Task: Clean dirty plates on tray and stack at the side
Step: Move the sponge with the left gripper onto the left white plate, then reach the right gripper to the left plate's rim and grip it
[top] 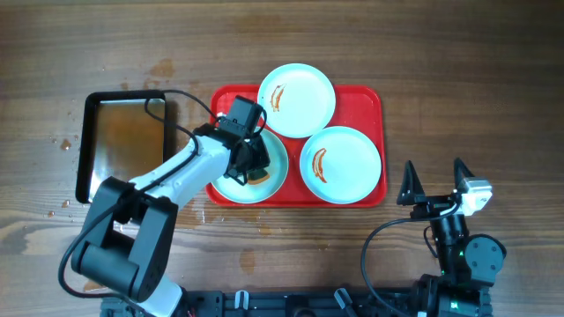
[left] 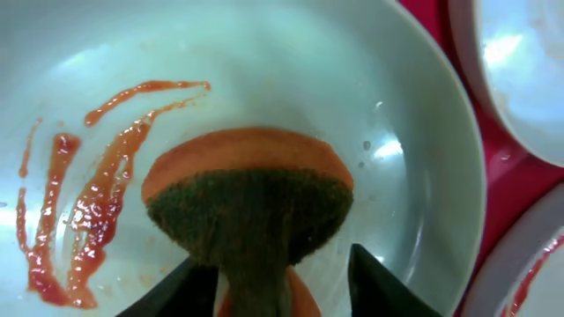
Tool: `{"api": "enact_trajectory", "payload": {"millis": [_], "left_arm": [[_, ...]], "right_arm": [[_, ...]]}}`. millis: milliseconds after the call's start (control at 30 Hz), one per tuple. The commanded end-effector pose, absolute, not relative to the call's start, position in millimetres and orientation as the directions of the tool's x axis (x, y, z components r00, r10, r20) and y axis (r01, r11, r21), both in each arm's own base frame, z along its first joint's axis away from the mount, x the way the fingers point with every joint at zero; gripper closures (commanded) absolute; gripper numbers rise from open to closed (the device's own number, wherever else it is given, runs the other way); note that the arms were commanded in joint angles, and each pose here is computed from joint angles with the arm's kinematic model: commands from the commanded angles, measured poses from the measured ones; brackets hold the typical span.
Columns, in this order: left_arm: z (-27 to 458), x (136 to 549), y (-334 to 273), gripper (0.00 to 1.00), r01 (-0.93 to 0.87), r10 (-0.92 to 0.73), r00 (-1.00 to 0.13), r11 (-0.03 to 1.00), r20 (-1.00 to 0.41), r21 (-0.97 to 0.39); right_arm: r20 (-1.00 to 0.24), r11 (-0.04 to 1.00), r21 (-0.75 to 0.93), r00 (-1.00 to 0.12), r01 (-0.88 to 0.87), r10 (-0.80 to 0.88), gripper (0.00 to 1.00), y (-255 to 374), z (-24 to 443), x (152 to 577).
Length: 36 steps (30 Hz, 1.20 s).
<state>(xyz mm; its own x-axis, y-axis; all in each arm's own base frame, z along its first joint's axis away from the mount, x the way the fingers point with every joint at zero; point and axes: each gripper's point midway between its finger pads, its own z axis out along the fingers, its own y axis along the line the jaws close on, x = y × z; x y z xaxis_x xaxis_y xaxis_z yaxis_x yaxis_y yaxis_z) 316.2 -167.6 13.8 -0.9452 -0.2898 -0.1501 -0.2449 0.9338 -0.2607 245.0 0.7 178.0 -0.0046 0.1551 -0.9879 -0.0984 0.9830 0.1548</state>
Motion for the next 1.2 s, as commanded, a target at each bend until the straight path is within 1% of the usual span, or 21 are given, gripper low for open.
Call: {"api": "enact_trajectory", "payload": {"millis": [0, 100, 167, 200, 233, 267, 333, 367, 433, 467, 533, 600, 667, 733, 833, 867, 933, 967, 1033, 1100, 1167], "left_arm": [[81.7, 335.0, -189.4, 0.48, -0.174, -0.287, -0.929, 0.897, -0.235, -0.407], [135.6, 340.4, -190.0, 0.47, -0.125, -0.305, -0.893, 0.875, -0.332, -0.468], [175.8, 341.1, -180.6, 0.46, -0.096, -0.337, -0.838, 0.866, -0.430, -0.492], [193.6, 339.6, -172.2, 0.37, -0.092, -0.356, -0.805, 0.866, -0.475, -0.492], [209.8, 337.1, -161.9, 0.19, -0.096, -0.376, -0.770, 0.867, -0.516, -0.489], [224.4, 332.9, -151.0, 0.00, -0.104, -0.395, -0.736, 0.869, -0.550, -0.484], [249.0, 317.1, -126.1, 0.00, -0.132, -0.426, -0.676, 0.872, -0.601, -0.471], [254.9, 310.5, -117.4, 0.00, -0.145, -0.434, -0.660, 0.874, -0.613, -0.463], [262.2, 296.6, -99.1, 0.00, -0.181, -0.445, -0.632, 0.881, -0.634, -0.437], [263.2, 288.3, -89.4, 0.00, -0.205, -0.448, -0.625, 0.885, -0.640, -0.419], [261.4, 279.0, -78.7, 0.00, -0.235, -0.449, -0.624, 0.889, -0.640, -0.394], [254.9, 270.4, -68.5, 0.00, -0.272, -0.456, -0.639, 0.887, -0.620, -0.373], [248.2, 267.2, -63.3, 0.00, -0.296, -0.457, -0.653, 0.888, -0.604, -0.352], [242.8, 265.9, -60.0, 0.00, -0.314, -0.459, -0.665, 0.887, -0.589, -0.338], [232.9, 265.5, -56.1, 0.00, -0.369, -0.497, -0.670, 0.868, -0.552, -0.333], [229.9, 264.6, -55.7, 0.00, -0.385, -0.507, -0.672, 0.862, -0.540, -0.331], [225.4, 263.7, -56.7, 0.00, -0.389, -0.505, -0.685, 0.863, -0.525, -0.322], [222.6, 262.8, -57.1, 0.00, -0.392, -0.503, -0.694, 0.864, -0.515, -0.315], [218.7, 261.3, -57.2, 0.00, -0.396, -0.499, -0.706, 0.866, -0.503, -0.304], [216.3, 261.2, -57.3, 0.00, -0.399, -0.497, -0.711, 0.868, -0.497, -0.297], [214.8, 262.0, -58.8, 0.00, -0.398, -0.496, -0.716, 0.868, -0.491, -0.298]], "right_arm": [[-0.988, 0.985, 0.151, 0.005, -0.089, 0.152, 0.00, -1.5, 179.6, 244.7], [-0.989, 0.985, 0.147, 0.011, -0.086, 0.149, 0.00, -2.1, 180.9, 244.7], [-0.986, 0.985, 0.154, 0.058, -0.075, 0.158, 0.01, -5.3, 192.0, 244.4], [-0.969, 0.964, 0.222, 0.074, -0.145, 0.235, 0.00, 5.0, 201.4, 242.6], [-0.937, 0.915, 0.329, 0.041, -0.233, 0.348, 0.00, 18.9, 205.1, 239.9], [-0.866, 0.818, 0.484, -0.036, -0.309, 0.499, 0.00, 32.7, 207.0, 236.1], [-0.614, 0.541, 0.763, -0.137, -0.352, 0.777, 0.00, 39.2, 226.6, 230.6], [-0.573, 0.489, 0.786, -0.150, -0.380, 0.805, 0.00, 41.8, 235.3, 227.7], [-0.675, 0.508, 0.608, -0.059, -0.610, 0.736, 0.00, 62.9, 287.5, 198.4], [-0.709, 0.517, 0.524, -0.012, -0.677, 0.705, 0.00, 70.7, 308.3, 184.1], [-0.730, 0.509, 0.492, -0.016, -0.706, 0.683, 0.00, 78.1, 331.2, 174.6], [-0.860, 0.574, 0.383, -0.052, -0.724, 0.508, 0.00, 98.6, 360.4, 171.2], [-0.919, 0.580, 0.338, -0.129, -0.741, 0.372, 0.00, 110.5, 375.2, 176.3], [-0.941, 0.524, 0.332, -0.236, -0.784, 0.243, 0.00, 121.7, 388.8, 181.8], [-0.925, 0.369, 0.378, -0.363, -0.849, 0.112, 0.00, 131.8, 409.8, 186.4], [-0.916, 0.370, 0.397, -0.391, -0.840, 0.096, 0.00, 131.5, 411.9, 192.9], [-0.901, 0.475, 0.400, -0.432, -0.784, 0.046, 0.00, 126.3, 403.7, 214.8], [-0.860, 0.615, 0.409, -0.510, -0.674, 0.012, 0.00, 115.5, 385.6, 236.9], [-0.777, 0.796, 0.356, -0.628, -0.489, -0.038, 0.00, 95.8, 353.3, 262.2], [-0.686, 0.868, 0.315, -0.724, -0.384, -0.071, 0.00, 92.4, 327.7, 274.2], [-0.615, 0.854, 0.330, -0.778, -0.401, -0.128, 0.00, 115.7, 307.2, 281.1]]}}
